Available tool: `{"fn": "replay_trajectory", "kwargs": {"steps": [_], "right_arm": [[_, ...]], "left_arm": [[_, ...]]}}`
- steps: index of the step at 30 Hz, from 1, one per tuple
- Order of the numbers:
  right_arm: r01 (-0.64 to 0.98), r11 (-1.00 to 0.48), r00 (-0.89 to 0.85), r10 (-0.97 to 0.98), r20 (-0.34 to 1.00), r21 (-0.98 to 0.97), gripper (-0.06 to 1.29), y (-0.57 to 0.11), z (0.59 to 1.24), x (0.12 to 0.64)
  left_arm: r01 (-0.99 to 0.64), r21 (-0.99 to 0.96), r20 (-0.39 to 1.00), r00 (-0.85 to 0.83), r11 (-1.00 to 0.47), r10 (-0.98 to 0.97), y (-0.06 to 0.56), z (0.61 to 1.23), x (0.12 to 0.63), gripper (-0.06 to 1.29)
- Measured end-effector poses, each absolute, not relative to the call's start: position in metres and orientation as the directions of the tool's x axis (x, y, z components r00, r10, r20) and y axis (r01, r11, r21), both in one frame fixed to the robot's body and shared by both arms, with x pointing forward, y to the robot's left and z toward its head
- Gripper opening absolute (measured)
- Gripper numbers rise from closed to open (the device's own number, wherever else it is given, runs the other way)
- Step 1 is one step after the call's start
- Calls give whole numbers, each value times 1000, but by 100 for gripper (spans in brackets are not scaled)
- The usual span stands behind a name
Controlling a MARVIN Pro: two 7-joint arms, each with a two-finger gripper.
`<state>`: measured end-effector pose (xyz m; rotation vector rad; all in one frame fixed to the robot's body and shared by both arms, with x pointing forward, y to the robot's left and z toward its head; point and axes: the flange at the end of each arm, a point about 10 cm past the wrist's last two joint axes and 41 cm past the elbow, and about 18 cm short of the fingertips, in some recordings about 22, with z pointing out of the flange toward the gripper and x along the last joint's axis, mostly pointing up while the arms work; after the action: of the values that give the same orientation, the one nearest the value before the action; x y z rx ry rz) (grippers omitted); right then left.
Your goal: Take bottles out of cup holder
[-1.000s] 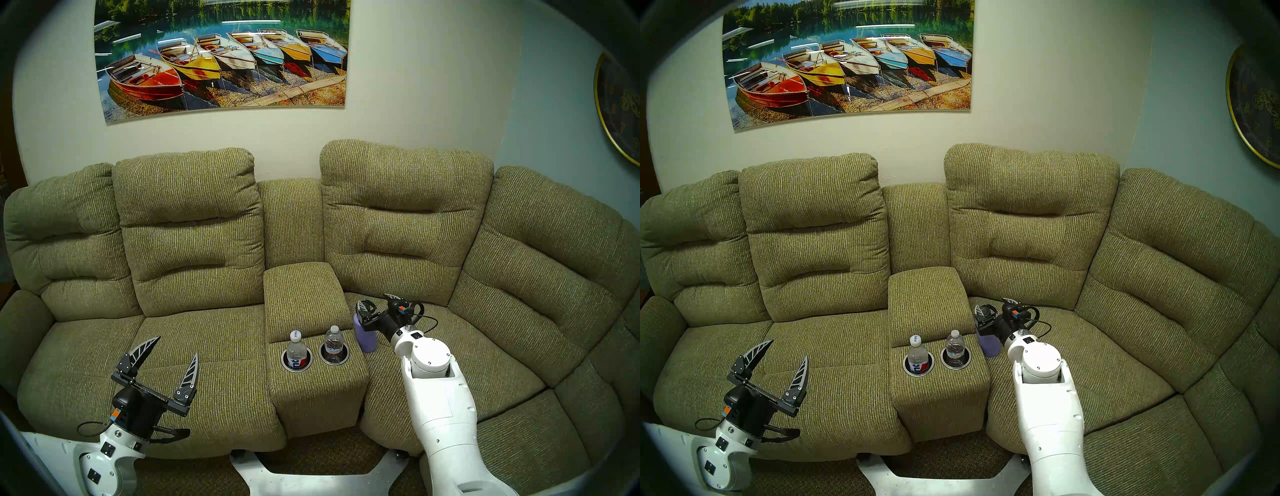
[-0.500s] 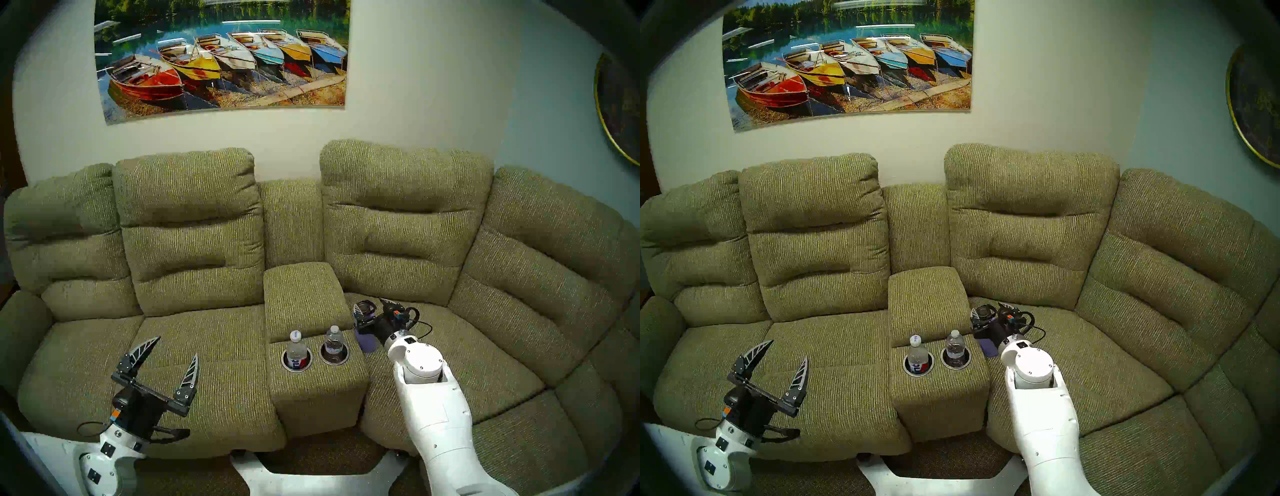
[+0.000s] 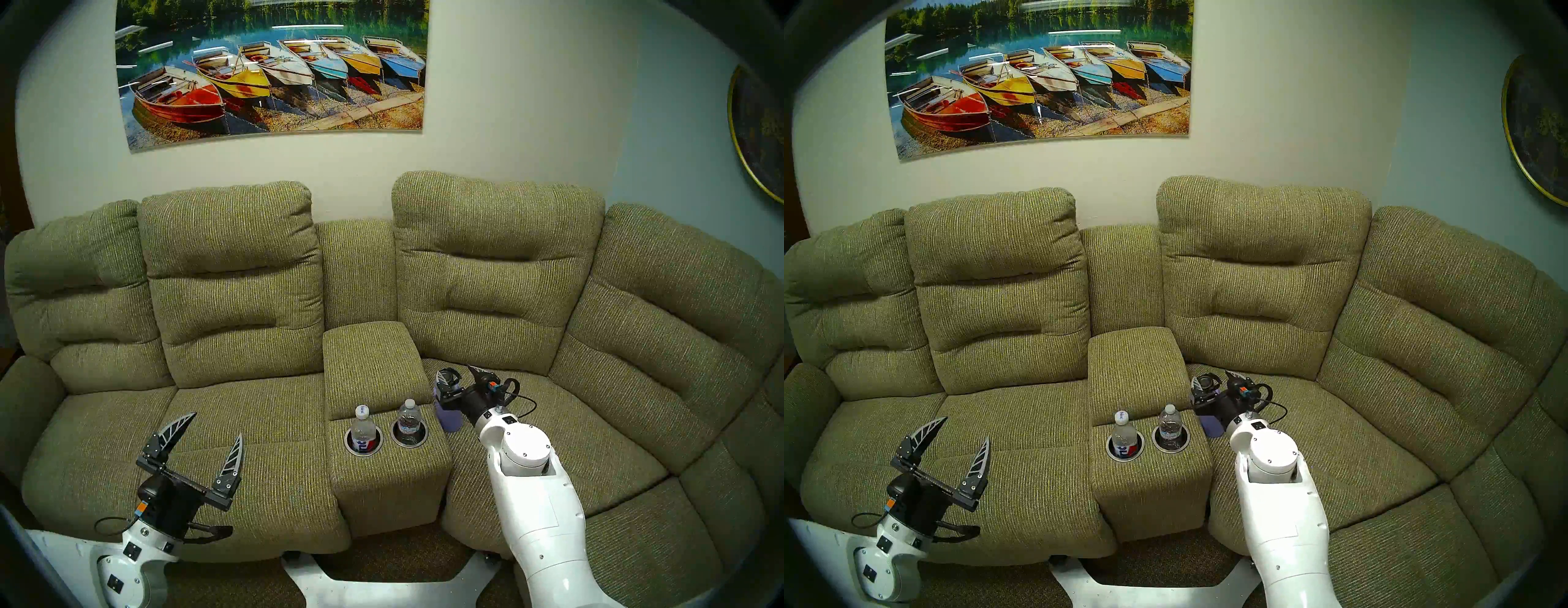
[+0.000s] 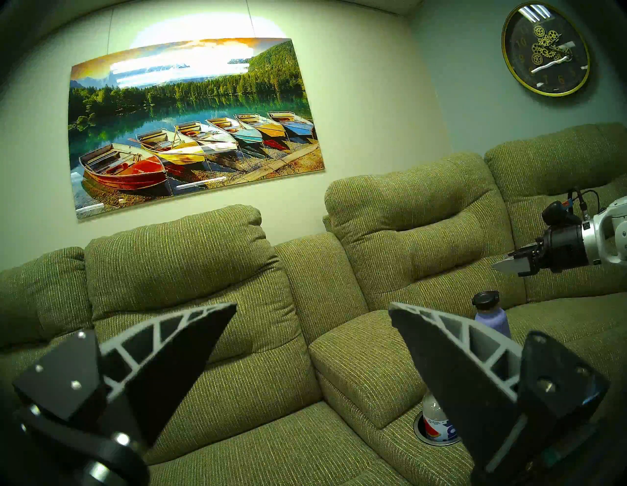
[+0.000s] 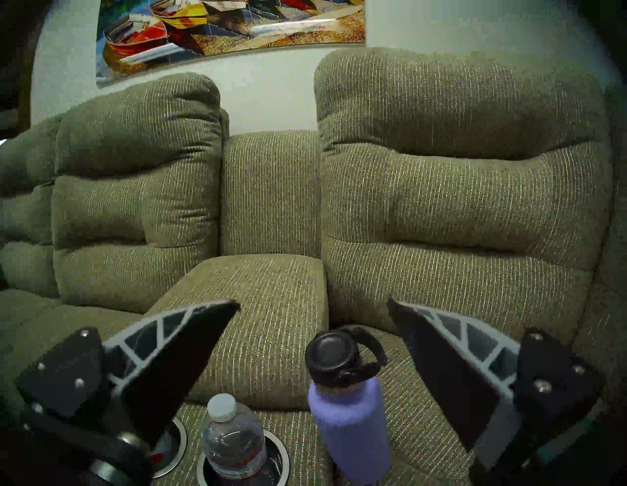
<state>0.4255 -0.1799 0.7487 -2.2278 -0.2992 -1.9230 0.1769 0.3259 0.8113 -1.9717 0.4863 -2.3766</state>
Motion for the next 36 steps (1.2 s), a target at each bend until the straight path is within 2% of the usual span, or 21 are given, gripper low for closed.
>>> {"fn": "replay_trajectory", "kwargs": {"steps": [13,25,36], "right_arm": [[263,-965,132,26,991,-9,124,-178,752,427],[361,-932,124,35,992,-12,124,-137,754,422],[353,-935,153,26,988,-30,124,-128,744,420]], "left_arm": [[-184,-246,957,-204,-952,-208,326,811,177,125],[-184,-246,957,-204,-952,-208,326,811,177,125],[-184,-246,957,-204,-952,-208,326,811,177,125]]}}
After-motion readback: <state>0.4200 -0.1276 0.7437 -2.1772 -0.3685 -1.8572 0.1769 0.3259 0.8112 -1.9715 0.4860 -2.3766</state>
